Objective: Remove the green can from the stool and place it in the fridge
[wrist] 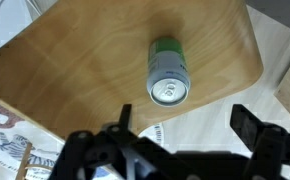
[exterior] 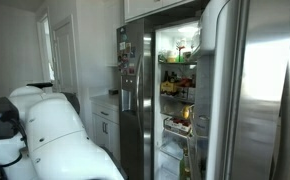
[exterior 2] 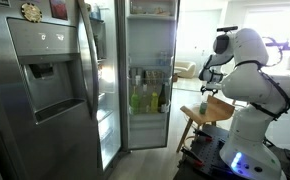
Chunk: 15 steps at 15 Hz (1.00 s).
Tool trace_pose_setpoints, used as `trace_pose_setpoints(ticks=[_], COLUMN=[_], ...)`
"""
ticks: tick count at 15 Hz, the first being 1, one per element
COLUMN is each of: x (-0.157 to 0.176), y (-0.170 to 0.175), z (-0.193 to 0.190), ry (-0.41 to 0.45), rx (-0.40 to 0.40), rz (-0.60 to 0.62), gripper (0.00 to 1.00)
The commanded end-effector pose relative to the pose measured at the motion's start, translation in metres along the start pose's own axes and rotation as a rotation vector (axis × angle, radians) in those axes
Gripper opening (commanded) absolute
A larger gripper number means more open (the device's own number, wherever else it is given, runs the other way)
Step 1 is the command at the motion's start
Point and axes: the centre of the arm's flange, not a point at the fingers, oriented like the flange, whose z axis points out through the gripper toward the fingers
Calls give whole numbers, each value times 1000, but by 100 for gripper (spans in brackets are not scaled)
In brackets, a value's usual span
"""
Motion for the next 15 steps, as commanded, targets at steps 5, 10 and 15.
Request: trace_pose_setpoints(ticks=[5, 10, 15], x=[22, 32, 41], y=[-4, -12, -19], z=[46, 69, 88], ry=[-14, -21, -38], rx=[-1, -7, -13], rz=[-38, -48, -61], gripper=[100, 100, 100])
